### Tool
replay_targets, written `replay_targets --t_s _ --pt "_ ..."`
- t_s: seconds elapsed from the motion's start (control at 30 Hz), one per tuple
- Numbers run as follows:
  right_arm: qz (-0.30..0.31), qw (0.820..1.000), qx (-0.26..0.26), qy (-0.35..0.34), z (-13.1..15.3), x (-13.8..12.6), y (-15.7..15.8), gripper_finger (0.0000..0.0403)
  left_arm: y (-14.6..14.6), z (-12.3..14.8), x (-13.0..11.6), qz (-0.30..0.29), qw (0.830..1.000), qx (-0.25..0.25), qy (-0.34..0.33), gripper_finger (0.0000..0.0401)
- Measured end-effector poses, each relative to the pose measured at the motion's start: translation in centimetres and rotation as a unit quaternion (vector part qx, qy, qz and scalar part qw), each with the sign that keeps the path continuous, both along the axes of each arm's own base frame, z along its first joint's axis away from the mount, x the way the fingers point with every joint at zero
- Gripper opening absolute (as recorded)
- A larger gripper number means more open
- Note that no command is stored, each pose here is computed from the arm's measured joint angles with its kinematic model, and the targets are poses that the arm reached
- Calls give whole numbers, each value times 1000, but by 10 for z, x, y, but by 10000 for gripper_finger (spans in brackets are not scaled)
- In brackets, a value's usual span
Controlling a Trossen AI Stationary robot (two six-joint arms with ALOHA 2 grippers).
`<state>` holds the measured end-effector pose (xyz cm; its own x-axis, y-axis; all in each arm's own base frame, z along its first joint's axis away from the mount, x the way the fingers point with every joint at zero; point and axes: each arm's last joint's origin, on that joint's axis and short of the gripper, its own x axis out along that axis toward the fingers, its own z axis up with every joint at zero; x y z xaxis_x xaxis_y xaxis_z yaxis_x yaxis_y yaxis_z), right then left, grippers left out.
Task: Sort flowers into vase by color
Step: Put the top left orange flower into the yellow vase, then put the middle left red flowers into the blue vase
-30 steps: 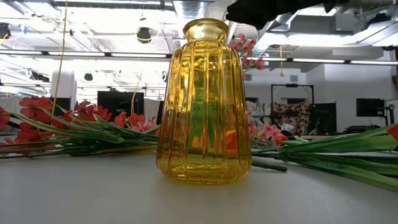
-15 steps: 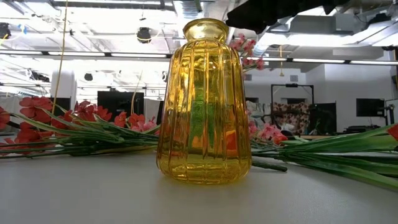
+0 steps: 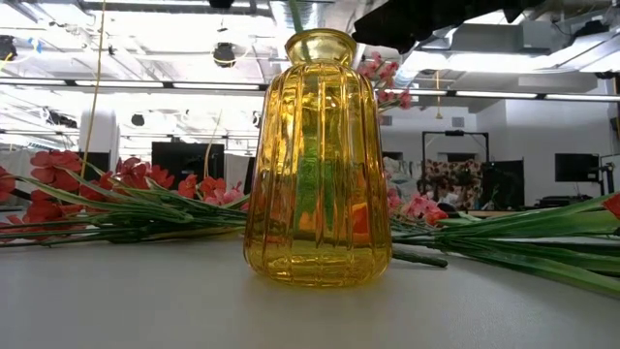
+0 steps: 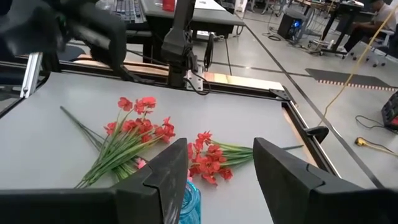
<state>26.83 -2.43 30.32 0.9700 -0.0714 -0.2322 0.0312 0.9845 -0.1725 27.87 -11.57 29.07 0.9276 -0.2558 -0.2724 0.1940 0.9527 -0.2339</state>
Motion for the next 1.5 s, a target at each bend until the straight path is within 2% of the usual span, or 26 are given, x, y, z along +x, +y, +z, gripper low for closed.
replay_targets --t_s 0.43,0.57,0.87,1.0,1.3,1.5 --pt "-3 1000 16 1 -1 0 0 207 -3 -9 6 -10 1000 27 8 5" --pt "-3 1000 16 1 -1 0 0 207 -3 -12 4 -28 999 31 24 32" --pt "-3 1000 18 1 0 0 0 207 -3 -18 2 -49 997 39 55 135" --pt "-4 1000 18 1 0 0 0 207 -2 -22 -1 -56 994 63 75 166" --pt "-4 1000 17 1 0 0 0 207 2 -40 -11 -62 977 108 173 180" --pt "-4 1000 17 1 0 0 0 207 7 -49 -18 -36 963 140 227 180"
